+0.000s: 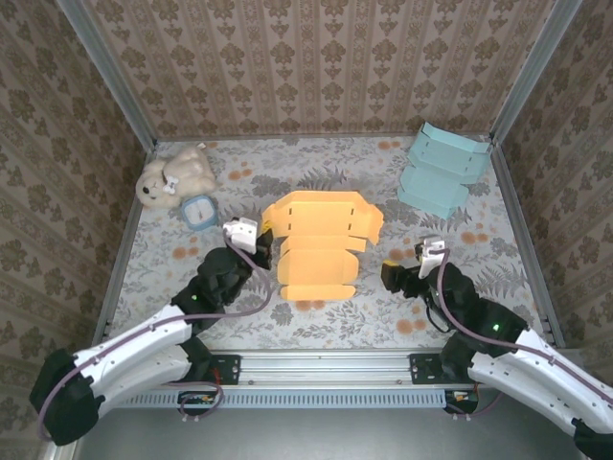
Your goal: Fold the paper box
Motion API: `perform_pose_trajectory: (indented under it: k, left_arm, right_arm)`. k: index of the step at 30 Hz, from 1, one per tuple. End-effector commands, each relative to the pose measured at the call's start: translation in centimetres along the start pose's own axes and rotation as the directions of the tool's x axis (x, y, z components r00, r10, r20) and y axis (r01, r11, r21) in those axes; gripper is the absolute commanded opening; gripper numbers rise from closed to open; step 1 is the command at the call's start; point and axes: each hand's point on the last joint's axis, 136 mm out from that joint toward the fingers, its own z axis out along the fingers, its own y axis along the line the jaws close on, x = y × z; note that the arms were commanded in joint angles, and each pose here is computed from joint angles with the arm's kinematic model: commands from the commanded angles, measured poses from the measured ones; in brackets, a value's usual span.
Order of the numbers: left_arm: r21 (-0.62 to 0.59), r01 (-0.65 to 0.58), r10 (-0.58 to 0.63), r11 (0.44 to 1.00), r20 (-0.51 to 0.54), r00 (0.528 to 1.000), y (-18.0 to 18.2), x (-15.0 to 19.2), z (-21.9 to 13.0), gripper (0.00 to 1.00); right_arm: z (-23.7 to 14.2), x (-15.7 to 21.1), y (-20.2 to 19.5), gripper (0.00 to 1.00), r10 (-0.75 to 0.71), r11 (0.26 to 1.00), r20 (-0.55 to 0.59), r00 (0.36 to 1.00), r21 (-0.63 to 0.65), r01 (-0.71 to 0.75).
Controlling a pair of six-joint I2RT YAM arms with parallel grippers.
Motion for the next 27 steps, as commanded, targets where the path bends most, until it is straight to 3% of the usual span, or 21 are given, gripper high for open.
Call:
perform_pose_trajectory:
  k: [1,6,9,13,17,20,27]
  left_arm:
    - [-0.021,-0.026,0.027,0.999,0.048,0.998,1.4,0.2,-1.0,0.0]
    - [-0.036,0.011,-0.009,0.999,0.078,0.997,2.6,0.6,-1.9,0.0]
    - [-0.014,0.015,-0.014,1.0,0.09,0.996,2.4,0.9,-2.3,0.0]
    - [-0.026,0.026,-0.023,0.999,0.099,0.995,2.8,1.0,-2.7,0.0]
    - [-0.009,0.024,-0.023,1.0,0.098,0.995,2.5,1.0,-2.8,0.0]
    - [-0.001,0.018,-0.017,1.0,0.087,0.996,2.3,1.2,-2.6,0.0]
    - [-0.001,0.0,0.0,1.0,0.063,0.998,2.1,1.5,-2.1,0.0]
  right_arm:
    - [-0.6,-5.3,2.9,0.75,-0.139,0.985,0.116,0.983,-0.086,0.15]
    - [1.0,-9.4,6.5,0.69,-0.444,0.882,0.1,0.89,-0.123,0.454]
    - [2.8,-10.0,8.9,0.69,-0.655,0.736,0.031,0.755,-0.202,0.646]
    - [5.2,-10.2,10.2,0.68,-0.835,0.536,-0.033,0.55,-0.277,0.797]
    - [6.6,-9.7,11.4,0.64,-0.927,0.356,-0.029,0.373,-0.379,0.854]
    - [7.3,-10.3,11.6,0.62,-0.945,0.312,-0.04,0.324,-0.41,0.857]
    - [9.4,-7.4,11.8,0.56,-0.977,0.199,-0.046,0.21,-0.563,0.802]
